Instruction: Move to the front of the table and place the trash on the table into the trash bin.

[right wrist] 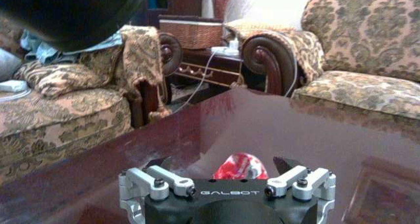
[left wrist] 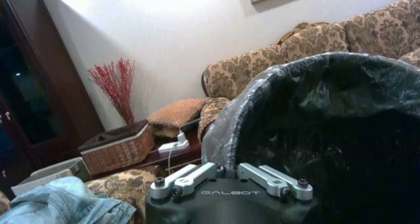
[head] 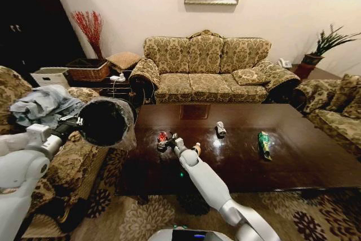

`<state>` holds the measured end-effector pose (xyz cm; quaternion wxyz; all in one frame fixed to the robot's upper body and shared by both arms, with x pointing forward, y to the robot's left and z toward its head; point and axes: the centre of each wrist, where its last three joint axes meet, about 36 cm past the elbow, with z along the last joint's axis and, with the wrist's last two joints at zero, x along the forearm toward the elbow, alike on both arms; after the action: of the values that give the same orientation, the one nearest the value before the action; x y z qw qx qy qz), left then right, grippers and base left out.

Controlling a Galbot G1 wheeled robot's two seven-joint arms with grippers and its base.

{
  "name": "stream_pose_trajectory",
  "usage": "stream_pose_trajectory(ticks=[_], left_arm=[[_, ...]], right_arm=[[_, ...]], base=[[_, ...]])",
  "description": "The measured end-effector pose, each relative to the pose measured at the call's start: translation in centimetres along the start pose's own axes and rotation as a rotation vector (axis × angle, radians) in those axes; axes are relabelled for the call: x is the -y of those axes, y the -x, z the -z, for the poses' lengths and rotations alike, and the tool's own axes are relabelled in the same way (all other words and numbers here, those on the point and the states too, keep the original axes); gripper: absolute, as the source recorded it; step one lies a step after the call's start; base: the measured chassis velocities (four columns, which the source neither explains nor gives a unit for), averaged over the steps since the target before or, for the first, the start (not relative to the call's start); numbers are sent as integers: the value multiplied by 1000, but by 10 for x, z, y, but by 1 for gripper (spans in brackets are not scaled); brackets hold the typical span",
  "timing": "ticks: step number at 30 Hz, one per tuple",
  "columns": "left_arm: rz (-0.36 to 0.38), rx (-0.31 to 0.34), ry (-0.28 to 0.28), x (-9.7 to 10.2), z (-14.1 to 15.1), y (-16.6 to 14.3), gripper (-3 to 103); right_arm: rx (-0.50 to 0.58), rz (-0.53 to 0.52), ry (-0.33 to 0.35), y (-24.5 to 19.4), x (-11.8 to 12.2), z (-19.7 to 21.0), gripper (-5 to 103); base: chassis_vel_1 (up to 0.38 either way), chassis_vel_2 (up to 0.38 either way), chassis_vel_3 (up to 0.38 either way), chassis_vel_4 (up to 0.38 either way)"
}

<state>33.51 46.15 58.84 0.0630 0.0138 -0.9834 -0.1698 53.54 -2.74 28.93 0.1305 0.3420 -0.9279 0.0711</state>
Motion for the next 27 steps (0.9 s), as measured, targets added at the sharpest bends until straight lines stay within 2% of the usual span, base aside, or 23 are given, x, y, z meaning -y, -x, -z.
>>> stream_pose_trajectory(ticks=[6, 8, 10, 12, 13, 15, 20, 27], left_arm=[[0, 0, 0, 0, 0, 0, 0], [0, 0, 0, 0, 0, 0, 0], [0, 0, 0, 0, 0, 0, 0], [0, 0, 0, 0, 0, 0, 0], [0, 0, 0, 0, 0, 0, 0], [0, 0, 0, 0, 0, 0, 0], [0, 0, 0, 0, 0, 0, 0], [0, 0, 0, 0, 0, 0, 0]], right_arm=[[-16, 46, -12, 14, 2, -15, 100], [-32, 48, -22, 16, 7, -20, 103], [-45, 48, -27, 16, 10, -27, 95], [-49, 51, -28, 15, 10, -29, 95], [-50, 55, -29, 15, 11, -30, 84], [-47, 56, -32, 15, 11, -31, 74], [-43, 56, -30, 14, 9, -31, 68], [-26, 52, -18, 13, 5, -27, 46]], base=[[0, 0, 0, 0], [0, 0, 0, 0], [0, 0, 0, 0], [0, 0, 0, 0], [0, 0, 0, 0], [0, 0, 0, 0], [0, 0, 0, 0], [0, 0, 0, 0]])
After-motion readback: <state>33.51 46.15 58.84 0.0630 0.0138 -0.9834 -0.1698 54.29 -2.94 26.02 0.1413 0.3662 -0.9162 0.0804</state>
